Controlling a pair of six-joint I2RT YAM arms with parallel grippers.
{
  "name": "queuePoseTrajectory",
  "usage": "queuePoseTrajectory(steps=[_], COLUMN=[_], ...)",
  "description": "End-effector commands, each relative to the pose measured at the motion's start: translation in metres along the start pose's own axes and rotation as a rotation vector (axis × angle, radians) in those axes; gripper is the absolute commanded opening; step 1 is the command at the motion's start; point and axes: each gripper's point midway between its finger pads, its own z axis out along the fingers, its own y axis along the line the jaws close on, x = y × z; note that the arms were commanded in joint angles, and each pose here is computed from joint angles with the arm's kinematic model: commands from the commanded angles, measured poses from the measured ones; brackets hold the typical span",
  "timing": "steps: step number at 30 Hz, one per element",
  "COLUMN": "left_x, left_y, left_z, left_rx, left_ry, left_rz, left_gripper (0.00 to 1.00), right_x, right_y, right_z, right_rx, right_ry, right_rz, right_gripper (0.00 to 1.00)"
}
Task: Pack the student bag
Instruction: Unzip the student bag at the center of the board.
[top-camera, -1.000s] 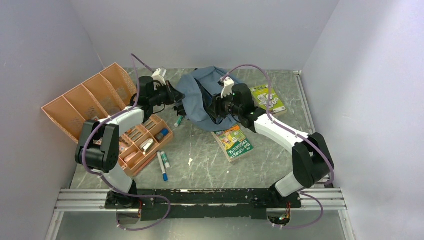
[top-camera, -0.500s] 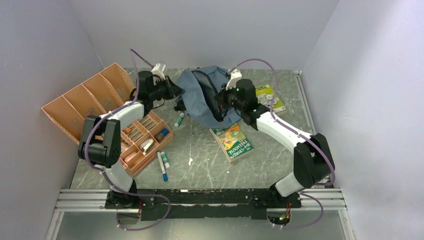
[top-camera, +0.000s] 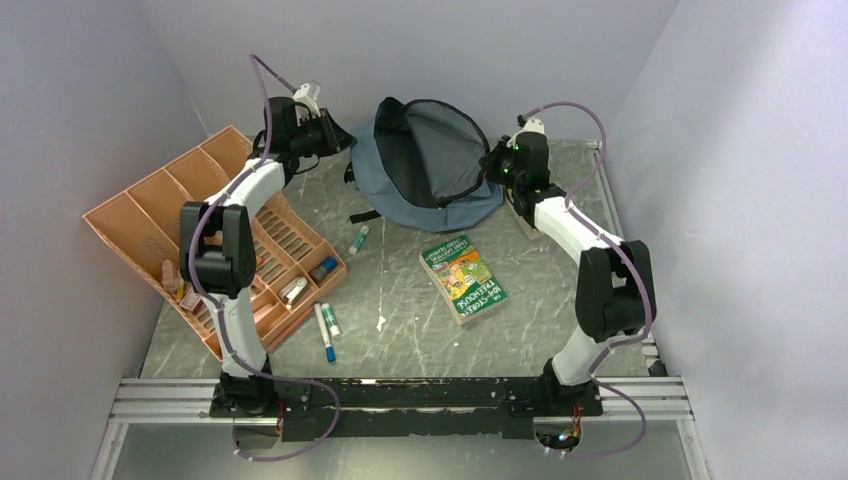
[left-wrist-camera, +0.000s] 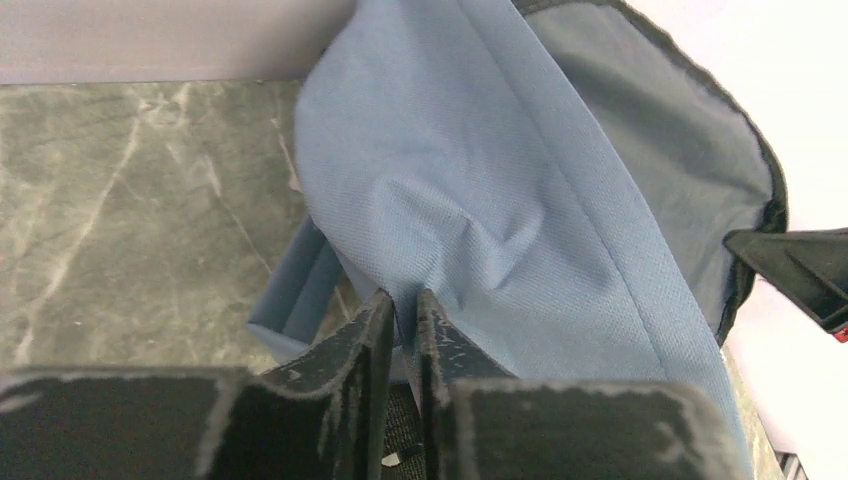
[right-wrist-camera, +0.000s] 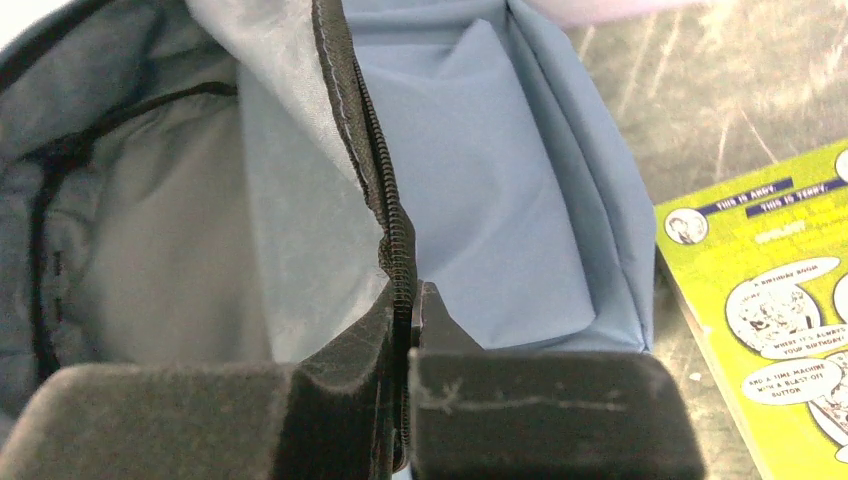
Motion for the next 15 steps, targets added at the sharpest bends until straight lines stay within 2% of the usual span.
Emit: queuePoseTrajectory(steps=[1, 3, 5, 6, 9, 15], left_x=[-0.015, -0.015, -0.009, -0.008, -0.007, -0.005], left_y=[0.020, 0.022, 0.023, 0.023, 0.020, 0.011], left_z=[0.004, 0.005, 0.000, -0.003, -0.014, -0.031], left_rx=[-0.053, -0.064, -0.078, -0.087, -0.105, -0.126], left_ry=[0.009, 0.020, 0.034, 0.032, 0.017, -0.001], left_rz=[0.033, 0.033, 0.026, 0.026, 0.025, 0.070], left_gripper=[0.27, 0.45, 0.72, 0.80, 0.88, 0.89], right_x=[-0.012, -0.008, -0.004, -0.003, 0.006, 0.031], right_y=[-0.018, -0.019, -0.018, -0.017, -0.016, -0.031], right_z=[0.020, 0.026, 0.030, 0.032, 0.039, 0.056], right_rx=[-0.005, -0.036, -0.063, -0.076, -0.093, -0.057], right_ry=[-0.033, -0.025, -0.023, -0.021, 0.002, 0.050], right_rz=[0.102, 0.135, 0.156, 0.160, 0.172, 0.188], right_gripper=[0.00, 0.00, 0.00, 0.00, 0.00, 0.00])
